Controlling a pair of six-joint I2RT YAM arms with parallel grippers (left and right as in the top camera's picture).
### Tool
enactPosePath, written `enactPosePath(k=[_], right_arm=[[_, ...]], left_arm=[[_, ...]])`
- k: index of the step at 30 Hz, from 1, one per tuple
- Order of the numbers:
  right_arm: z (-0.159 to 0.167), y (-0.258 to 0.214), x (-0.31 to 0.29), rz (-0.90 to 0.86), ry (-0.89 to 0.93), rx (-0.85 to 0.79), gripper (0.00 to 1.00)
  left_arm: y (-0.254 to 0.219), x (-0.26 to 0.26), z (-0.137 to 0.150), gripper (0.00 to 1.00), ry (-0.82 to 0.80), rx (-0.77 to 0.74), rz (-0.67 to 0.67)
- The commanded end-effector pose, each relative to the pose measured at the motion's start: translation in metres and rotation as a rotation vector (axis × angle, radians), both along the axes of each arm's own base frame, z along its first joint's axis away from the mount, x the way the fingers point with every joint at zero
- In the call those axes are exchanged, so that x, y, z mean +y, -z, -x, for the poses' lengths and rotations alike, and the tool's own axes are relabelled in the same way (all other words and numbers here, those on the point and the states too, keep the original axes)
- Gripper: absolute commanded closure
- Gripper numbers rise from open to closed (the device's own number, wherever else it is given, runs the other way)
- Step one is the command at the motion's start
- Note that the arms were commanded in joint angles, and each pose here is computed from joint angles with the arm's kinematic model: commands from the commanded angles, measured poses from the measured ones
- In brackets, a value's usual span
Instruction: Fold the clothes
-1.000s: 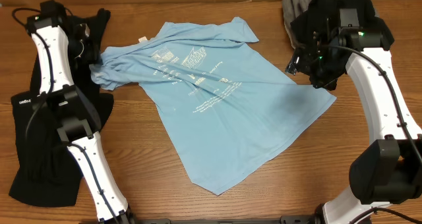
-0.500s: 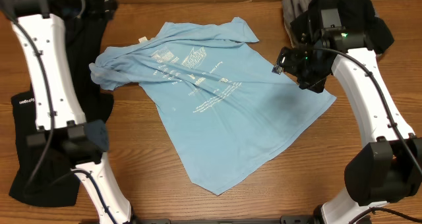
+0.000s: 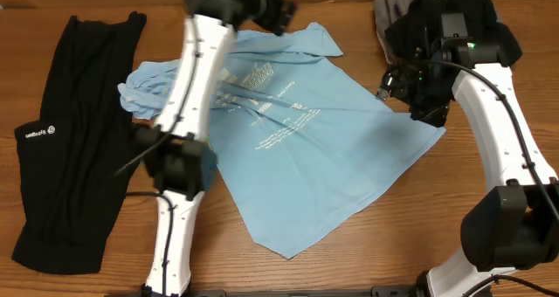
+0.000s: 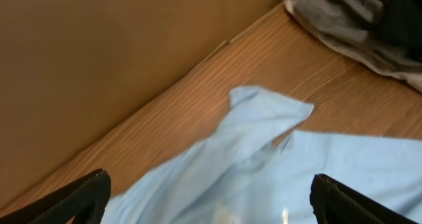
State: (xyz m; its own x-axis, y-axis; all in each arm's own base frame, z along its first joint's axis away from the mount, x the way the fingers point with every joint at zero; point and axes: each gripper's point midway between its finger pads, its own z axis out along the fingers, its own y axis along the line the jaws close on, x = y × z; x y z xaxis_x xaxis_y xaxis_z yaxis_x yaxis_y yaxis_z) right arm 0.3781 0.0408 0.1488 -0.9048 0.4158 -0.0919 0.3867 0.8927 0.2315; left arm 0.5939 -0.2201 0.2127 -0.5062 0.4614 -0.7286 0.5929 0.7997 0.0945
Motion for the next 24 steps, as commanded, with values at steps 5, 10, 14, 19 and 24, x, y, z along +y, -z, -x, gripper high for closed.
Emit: enactPosePath(k=[5, 10, 14, 19, 24], right_arm=[[0.000, 0.004, -0.010, 0.035, -0.013, 0.003, 0.03], [-0.001, 0.004, -0.011, 0.043, -0.015, -0.002, 0.03], [-0.003, 0.004, -0.011, 0.043, -0.015, -0.010, 0.03], [-0.004, 0.004, -0.011, 0.043, -0.015, -0.012, 0.03], [-0.005, 0.003, -0.011, 0.043, -0.015, -0.016, 0.04]], left_arm=[[0.096, -0.018, -0.019, 0.02, 0.006, 0.065, -0.086], [0.146, -0.018, -0.019, 0.04, 0.013, 0.133, -0.101], [0.167, -0.018, -0.017, 0.14, 0.015, 0.163, -0.111], [0.192, -0.013, -0.018, 0.40, 0.007, 0.193, -0.118], [0.214, -0.006, -0.019, 0.46, -0.017, 0.222, -0.116]])
